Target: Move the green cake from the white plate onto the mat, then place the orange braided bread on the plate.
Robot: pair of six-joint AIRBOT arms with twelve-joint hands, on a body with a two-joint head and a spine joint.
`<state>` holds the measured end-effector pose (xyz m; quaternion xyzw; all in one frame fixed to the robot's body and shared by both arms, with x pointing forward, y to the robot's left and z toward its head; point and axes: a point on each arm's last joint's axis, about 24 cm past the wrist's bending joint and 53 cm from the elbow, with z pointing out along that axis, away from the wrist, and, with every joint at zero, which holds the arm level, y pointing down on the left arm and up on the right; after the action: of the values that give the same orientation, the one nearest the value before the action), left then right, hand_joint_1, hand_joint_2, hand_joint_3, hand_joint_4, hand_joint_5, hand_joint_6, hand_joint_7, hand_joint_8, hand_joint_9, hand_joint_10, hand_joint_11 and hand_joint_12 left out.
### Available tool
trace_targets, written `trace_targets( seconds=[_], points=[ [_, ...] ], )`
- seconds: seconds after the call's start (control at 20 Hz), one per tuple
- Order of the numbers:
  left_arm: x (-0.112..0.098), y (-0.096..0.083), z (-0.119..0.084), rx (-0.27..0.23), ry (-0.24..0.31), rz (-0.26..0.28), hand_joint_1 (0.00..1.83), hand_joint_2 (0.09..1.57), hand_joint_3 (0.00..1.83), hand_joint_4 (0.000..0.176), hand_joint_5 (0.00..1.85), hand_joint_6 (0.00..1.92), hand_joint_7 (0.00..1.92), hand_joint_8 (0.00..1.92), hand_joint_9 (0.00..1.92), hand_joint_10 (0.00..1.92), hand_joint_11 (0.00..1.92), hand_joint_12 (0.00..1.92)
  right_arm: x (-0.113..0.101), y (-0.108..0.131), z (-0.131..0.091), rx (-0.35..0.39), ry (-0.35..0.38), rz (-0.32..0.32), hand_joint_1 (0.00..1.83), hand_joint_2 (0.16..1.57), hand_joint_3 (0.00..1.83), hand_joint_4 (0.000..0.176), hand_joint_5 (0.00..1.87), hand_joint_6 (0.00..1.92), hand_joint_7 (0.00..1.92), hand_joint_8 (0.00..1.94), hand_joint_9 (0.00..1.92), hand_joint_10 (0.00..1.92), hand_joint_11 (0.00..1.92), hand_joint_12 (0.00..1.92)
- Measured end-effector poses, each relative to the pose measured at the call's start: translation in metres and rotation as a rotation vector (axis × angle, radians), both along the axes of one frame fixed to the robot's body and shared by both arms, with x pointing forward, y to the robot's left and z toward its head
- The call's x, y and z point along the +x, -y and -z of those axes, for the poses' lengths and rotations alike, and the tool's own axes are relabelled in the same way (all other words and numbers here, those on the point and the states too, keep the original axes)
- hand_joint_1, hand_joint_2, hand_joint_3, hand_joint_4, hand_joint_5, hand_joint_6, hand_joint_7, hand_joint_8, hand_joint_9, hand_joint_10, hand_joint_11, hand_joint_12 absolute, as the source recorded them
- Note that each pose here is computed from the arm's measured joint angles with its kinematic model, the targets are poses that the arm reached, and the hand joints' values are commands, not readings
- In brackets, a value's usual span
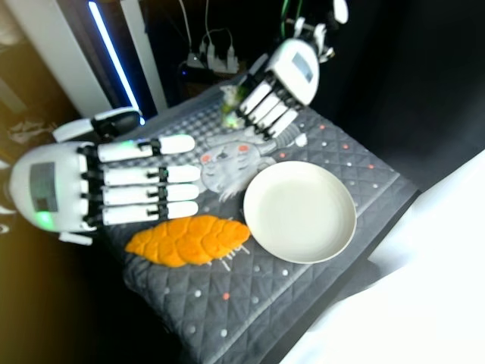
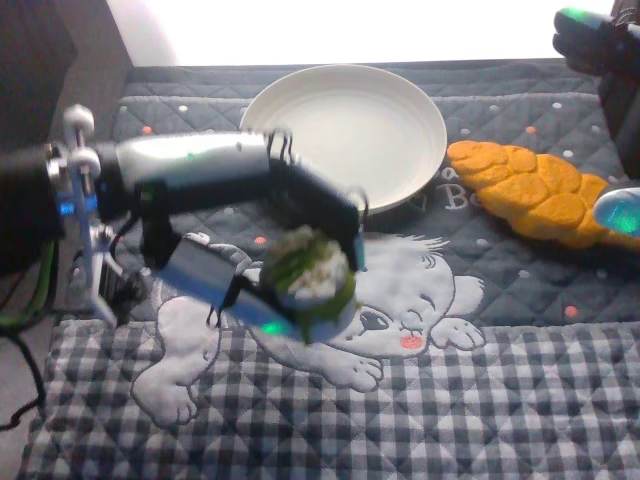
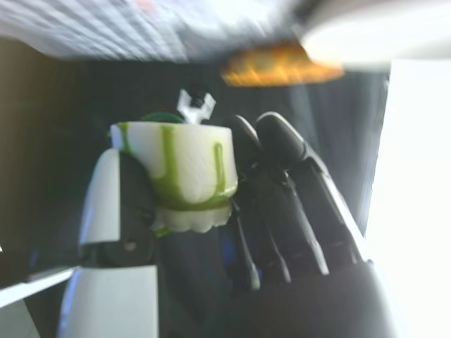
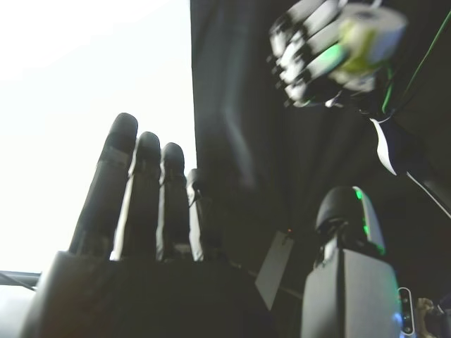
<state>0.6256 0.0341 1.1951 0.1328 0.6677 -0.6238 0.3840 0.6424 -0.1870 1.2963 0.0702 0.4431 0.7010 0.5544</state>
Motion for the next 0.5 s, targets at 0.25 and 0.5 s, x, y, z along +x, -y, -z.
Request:
trace_targets(
  seconds=[0.25,0.5],
  points=[
    [0.02,-0.017,-0.002,-0.051,-0.027,-0.092,0.78,1.02,0.0,0.046,0.54,0.14,0.49,0.02,0.37,0.0,0.01,0.75,0.003,0.002,0.001,0.0,-0.009,0.008,0.52,0.83,0.0,0.119,0.12,0.0,0.29,0.0,0.32,0.0,0.32,0.14],
    [0.029,-0.05,-0.023,-0.148,0.003,-0.179,0.5,0.96,0.0,0.022,0.19,0.0,0.29,0.0,0.27,0.0,0.01,0.76,0.015,0.007,0.01,-0.042,-0.046,0.041,0.67,0.77,0.01,0.158,0.07,0.0,0.24,0.01,0.26,0.01,0.24,0.08]
  ],
)
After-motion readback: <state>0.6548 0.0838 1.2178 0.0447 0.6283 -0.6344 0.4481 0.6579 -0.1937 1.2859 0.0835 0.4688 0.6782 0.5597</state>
